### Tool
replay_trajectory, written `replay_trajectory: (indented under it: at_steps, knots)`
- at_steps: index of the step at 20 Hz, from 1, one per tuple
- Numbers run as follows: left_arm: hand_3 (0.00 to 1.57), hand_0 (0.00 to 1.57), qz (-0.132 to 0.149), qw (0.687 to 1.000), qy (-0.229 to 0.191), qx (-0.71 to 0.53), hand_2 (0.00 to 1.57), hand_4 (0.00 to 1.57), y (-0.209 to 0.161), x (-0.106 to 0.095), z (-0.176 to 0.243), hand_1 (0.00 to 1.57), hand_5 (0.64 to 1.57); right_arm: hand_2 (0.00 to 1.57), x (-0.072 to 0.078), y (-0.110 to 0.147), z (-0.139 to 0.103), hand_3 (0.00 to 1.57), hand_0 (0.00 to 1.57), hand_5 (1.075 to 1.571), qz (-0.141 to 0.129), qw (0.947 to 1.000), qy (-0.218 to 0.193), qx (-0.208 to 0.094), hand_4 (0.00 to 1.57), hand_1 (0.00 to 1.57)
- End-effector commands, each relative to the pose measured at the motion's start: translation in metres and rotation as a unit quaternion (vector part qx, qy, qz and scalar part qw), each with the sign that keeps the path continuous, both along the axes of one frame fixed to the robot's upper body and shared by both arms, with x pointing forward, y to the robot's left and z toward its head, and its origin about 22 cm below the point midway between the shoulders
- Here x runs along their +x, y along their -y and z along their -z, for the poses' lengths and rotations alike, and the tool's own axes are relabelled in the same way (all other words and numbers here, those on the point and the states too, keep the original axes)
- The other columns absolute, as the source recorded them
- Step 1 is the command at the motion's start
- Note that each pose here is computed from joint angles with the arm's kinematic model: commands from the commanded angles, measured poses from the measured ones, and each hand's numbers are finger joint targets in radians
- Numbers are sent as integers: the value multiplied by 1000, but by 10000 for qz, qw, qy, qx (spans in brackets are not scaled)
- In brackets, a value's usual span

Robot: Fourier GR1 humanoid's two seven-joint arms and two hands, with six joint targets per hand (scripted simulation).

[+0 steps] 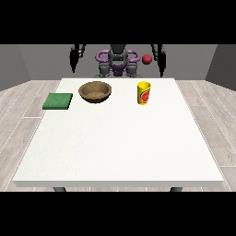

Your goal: Pick the cup and pour the ball into the bowl, then pick the bowl and place it on the pad

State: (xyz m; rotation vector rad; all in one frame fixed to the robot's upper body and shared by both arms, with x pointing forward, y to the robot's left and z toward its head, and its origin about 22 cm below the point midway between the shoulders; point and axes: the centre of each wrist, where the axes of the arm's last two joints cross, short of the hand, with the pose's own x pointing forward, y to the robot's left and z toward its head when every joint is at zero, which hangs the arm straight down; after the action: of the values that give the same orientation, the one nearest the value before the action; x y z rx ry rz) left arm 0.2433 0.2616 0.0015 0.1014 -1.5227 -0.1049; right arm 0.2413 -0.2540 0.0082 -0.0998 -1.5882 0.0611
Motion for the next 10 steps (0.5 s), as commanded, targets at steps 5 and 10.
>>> replay_trajectory:
  at_steps: [5,10]
  knots:
    - [0,0,75,9996,220,165,0,0,-7,4,-34,0,1524,0,0,11,-27,0,0,1568,15,9998,5,-199,0,0]
    - [0,0,595,9818,438,-1748,0,0,66,-32,-23,0,1536,0,-8,38,-9,0,0,1566,567,9968,96,553,0,0]
